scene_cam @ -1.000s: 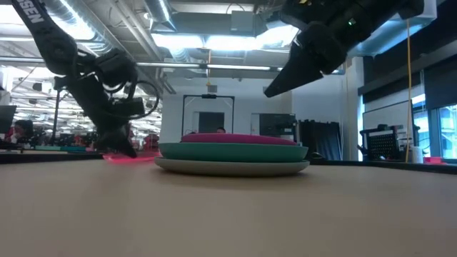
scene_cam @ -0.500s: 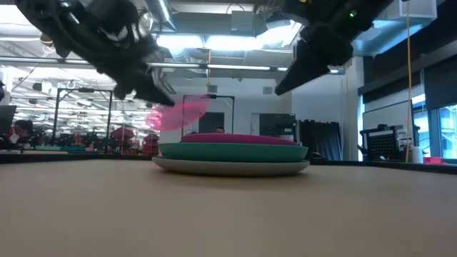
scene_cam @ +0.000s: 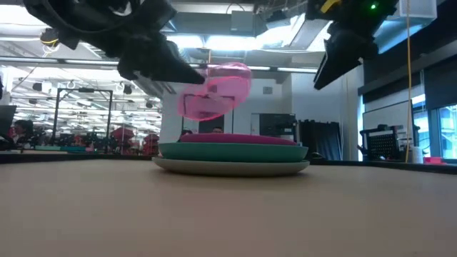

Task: Stack plastic plates
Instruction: Stack the transparent pink plate on top of the transparent blue plate

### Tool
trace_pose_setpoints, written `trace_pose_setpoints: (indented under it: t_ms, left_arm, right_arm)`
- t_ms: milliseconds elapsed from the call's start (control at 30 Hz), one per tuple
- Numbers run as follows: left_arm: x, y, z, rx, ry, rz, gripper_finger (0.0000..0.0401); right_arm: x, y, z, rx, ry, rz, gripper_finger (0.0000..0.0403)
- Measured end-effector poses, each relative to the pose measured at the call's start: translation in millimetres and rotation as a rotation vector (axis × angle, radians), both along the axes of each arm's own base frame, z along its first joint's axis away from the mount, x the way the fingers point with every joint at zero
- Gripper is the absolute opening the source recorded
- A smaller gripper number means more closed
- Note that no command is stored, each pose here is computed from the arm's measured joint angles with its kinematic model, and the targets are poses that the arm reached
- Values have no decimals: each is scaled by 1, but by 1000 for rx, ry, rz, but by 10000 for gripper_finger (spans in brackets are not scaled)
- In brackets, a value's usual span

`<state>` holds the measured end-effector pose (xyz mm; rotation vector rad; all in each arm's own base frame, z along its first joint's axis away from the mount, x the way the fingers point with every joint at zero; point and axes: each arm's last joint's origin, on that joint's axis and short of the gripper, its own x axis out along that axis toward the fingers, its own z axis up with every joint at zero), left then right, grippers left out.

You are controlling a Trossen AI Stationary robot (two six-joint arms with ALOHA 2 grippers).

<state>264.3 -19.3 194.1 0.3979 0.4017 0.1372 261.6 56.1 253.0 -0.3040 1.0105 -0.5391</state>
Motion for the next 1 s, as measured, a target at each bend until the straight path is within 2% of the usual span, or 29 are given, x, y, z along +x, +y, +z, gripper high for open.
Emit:
trace_pose_setpoints:
  t_ms: [333, 500, 733, 1000]
  left_arm:
    - [44, -19, -24, 16, 121, -45, 2]
    - [47, -17, -40, 43, 192, 8, 8]
    - [47, -18, -41, -28, 182, 33, 40]
    - [46, -21, -36, -99, 153, 55, 97]
  right_arm:
    - [-8, -3, 6, 1, -18, -14, 177]
    - [-12, -4, -8, -5, 6, -15, 177]
    - [-14, -5, -23, -34, -8, -26, 177]
    - [-10, -4, -23, -28, -43, -19, 177]
